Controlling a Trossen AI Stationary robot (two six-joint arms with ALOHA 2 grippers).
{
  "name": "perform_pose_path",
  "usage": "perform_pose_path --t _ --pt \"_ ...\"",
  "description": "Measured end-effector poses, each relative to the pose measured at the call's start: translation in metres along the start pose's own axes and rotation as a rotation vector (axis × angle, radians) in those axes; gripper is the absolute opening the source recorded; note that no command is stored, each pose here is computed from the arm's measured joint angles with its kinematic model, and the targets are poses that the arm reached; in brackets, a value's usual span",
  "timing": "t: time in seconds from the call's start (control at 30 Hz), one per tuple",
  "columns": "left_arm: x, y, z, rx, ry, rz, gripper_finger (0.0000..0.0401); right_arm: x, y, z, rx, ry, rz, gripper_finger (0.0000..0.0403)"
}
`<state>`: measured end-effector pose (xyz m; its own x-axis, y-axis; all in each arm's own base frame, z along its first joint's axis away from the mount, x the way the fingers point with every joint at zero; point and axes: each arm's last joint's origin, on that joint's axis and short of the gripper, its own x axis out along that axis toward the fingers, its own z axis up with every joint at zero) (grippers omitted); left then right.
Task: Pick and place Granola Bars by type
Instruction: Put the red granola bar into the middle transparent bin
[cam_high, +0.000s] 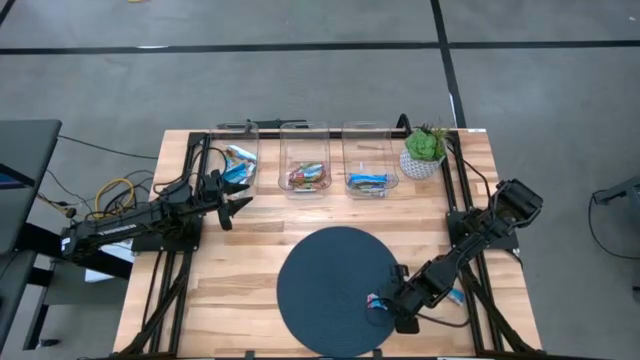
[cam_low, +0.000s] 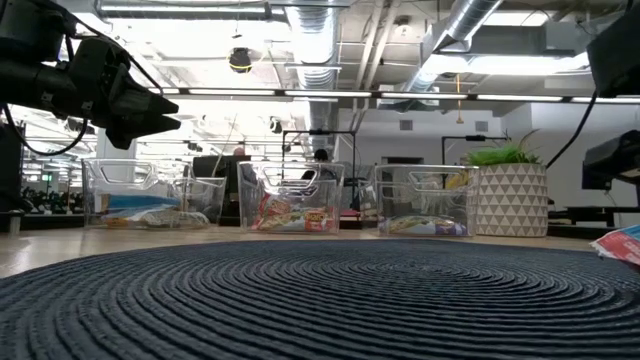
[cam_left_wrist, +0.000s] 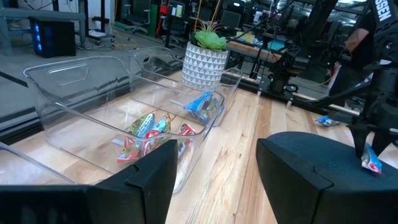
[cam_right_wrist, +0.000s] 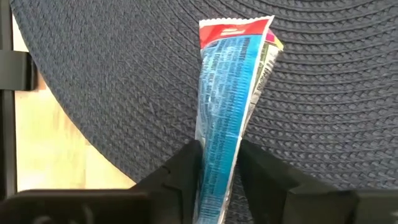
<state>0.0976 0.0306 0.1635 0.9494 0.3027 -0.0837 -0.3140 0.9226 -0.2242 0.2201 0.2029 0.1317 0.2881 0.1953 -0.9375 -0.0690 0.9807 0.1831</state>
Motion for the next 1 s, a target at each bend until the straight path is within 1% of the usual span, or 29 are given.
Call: perform_pose_path --t 0.2,0.37,0.53,0.7,0.8,0.93,1.0 --pt "0.0 0.0 0.0 0.001 0.0 0.0 0.0211 0.0 -0.001 0.001 0.006 0.003 0.003 0.0063" --pt "0.0 0.0 0.0 0.003 0.0 0.0 0.0211 0.0 -0.001 0.001 0.006 0.002 0.003 0.0041" --pt "0.0 0.0 0.0 0.001 -0.001 0.0 0.0211 -0.003 0.003 0.006 0.006 -0.01 0.018 0.0032" --pt "0.0 0.0 0.0 0.001 -0.001 0.0 0.0211 -0.007 0.004 0.014 0.015 -0.032 0.03 0.0032" --pt "0.0 0.0 0.0 0.003 -0.001 0.0 0.0211 -0.01 0.001 0.02 -0.009 -0.051 0.028 0.0033" --pt "0.0 0.0 0.0 0.001 -0.001 0.0 0.0211 -0.016 -0.005 0.035 -0.021 -0.095 0.034 0.0029" --pt "0.0 0.0 0.0 0.001 -0.001 0.0 0.0211 -0.02 -0.009 0.045 -0.023 -0.139 0.047 0.0028"
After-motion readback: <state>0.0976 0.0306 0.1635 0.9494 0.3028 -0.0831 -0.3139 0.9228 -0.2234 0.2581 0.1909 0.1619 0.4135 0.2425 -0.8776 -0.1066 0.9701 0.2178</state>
